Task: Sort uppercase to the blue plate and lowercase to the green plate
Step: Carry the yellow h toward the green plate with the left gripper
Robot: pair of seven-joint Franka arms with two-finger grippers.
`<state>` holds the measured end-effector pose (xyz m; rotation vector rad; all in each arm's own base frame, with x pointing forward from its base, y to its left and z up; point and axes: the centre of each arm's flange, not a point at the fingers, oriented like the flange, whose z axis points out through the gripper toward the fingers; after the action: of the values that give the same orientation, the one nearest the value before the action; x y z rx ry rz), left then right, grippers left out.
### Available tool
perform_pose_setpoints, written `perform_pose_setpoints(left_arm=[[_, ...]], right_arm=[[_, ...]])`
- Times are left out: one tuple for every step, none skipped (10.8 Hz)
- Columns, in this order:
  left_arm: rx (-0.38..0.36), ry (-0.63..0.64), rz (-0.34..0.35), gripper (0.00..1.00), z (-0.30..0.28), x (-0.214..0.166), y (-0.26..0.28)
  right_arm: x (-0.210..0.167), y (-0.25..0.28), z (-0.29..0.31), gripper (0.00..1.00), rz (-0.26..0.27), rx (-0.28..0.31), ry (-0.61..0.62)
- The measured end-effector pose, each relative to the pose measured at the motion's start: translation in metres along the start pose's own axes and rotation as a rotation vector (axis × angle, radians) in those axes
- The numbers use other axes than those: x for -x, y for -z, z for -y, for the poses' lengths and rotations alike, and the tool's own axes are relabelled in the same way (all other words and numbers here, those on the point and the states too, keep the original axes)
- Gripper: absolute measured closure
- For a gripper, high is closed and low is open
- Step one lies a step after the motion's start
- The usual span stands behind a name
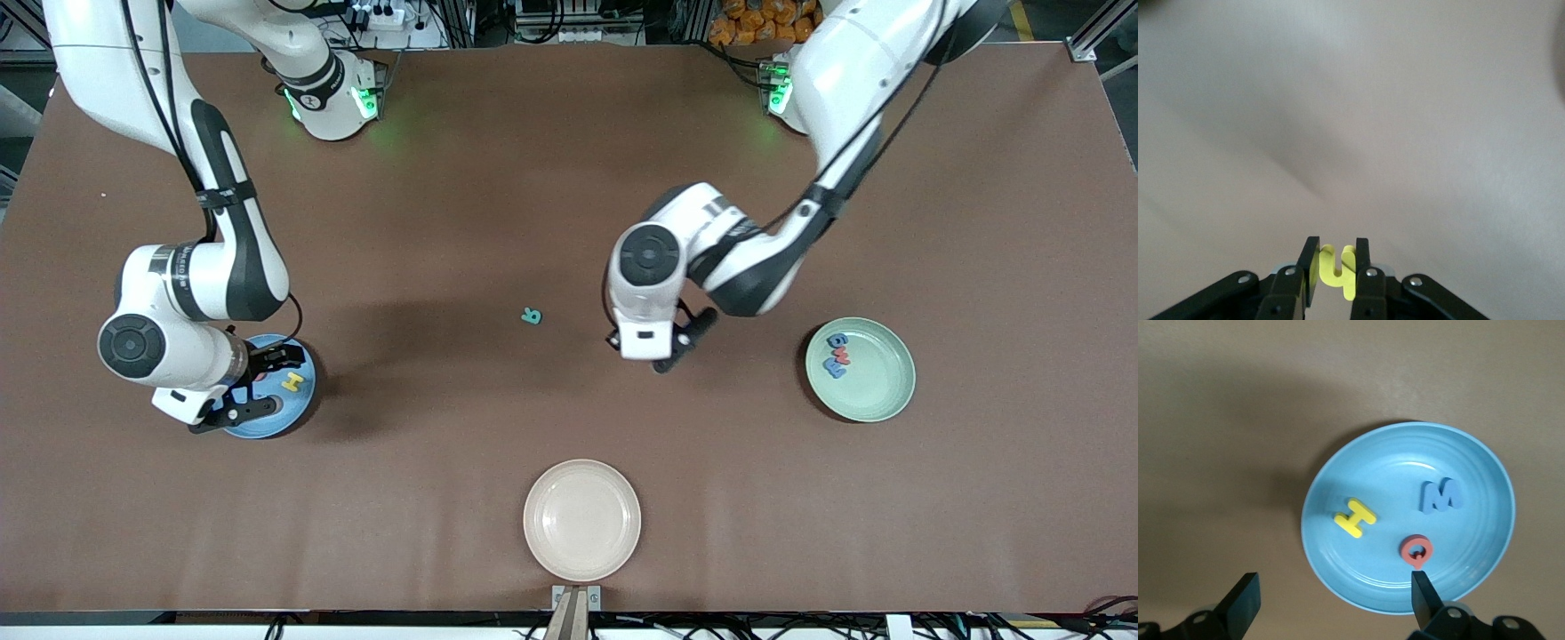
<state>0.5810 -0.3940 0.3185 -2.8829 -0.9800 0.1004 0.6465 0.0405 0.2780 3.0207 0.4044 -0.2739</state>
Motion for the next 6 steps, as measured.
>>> perform_pose_setpoints(left_arm=[[-0.021,-0.098,-0.001,0.74,0.02,-0.035,0.014],[-0.044,-0.194,0.004,0.74,0.041,-0.069,0.024],[-0.073,-0.281,0.02,0.74,0.066,-0.104,0.03],[-0.098,-0.359,0.049,0.74,0.096,-0.144,0.029],[-0.108,-0.418,0.081,0.74,0.125,-0.18,0.021],[-0.114,-0.471,0.117,0.74,0.156,-0.212,0.007]], right_arm=[[-0.002,0.001,0.012,0.0,0.001,0.002,-0.024],[-0.005,0.002,0.03,0.0,0.002,0.004,-0.052],[-0.007,0.004,0.051,0.0,0.001,-0.008,-0.086],[-0.01,0.006,0.078,0.0,-0.002,-0.036,-0.119],[-0.011,0.009,0.105,0.0,-0.004,-0.059,-0.153],[-0.012,0.012,0.133,0.0,-0.008,-0.066,-0.189]])
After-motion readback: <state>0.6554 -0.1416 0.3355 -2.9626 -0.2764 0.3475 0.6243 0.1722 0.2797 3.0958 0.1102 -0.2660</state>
